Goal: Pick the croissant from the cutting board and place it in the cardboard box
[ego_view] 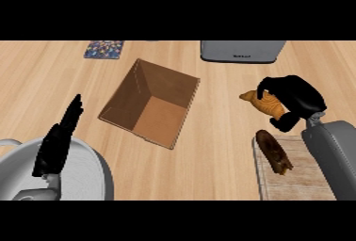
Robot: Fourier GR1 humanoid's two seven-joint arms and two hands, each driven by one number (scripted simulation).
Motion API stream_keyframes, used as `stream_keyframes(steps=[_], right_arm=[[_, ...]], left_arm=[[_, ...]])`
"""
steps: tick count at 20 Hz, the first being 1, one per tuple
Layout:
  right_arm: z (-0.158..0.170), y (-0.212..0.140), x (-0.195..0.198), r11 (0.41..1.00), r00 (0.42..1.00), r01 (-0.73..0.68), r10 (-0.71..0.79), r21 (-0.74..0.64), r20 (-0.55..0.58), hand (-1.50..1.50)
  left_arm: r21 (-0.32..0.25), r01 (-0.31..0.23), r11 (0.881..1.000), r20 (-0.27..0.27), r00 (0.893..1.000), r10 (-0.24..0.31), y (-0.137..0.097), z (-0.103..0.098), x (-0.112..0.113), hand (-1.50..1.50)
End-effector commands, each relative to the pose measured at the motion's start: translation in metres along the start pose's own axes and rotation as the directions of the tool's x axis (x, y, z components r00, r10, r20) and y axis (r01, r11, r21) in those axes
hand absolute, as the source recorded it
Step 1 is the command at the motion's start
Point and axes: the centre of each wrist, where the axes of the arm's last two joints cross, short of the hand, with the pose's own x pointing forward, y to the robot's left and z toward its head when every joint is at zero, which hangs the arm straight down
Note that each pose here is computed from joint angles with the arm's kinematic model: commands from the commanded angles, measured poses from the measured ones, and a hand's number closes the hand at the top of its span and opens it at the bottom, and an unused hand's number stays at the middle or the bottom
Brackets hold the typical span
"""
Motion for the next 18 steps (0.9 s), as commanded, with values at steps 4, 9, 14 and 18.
stream_keyframes(steps=[4, 9, 14, 18], right_arm=[[-0.015, -0.032, -0.019, 0.982, 0.970, 0.157, -0.134, -0.103, 0.201, 1.50], [-0.035, -0.067, 0.028, 0.874, 0.805, 0.472, -0.373, -0.117, 0.462, 1.50], [-0.041, -0.091, 0.061, 0.844, 0.730, 0.533, -0.422, -0.061, 0.537, 1.50], [-0.044, -0.130, 0.091, 0.845, 0.710, 0.534, -0.426, -0.034, 0.561, 1.50]], left_arm=[[0.024, -0.019, 1.000, -0.026, 0.999, 0.020, 0.010, 0.003, -0.013, 0.00], [0.035, -0.017, 0.999, -0.041, 0.999, 0.018, 0.016, 0.008, -0.012, 0.00], [0.029, 0.002, 1.000, -0.031, 1.000, -0.001, 0.014, 0.016, -0.005, 0.00], [0.023, -0.003, 1.000, -0.041, 0.999, 0.004, 0.007, 0.012, -0.012, 0.00]])
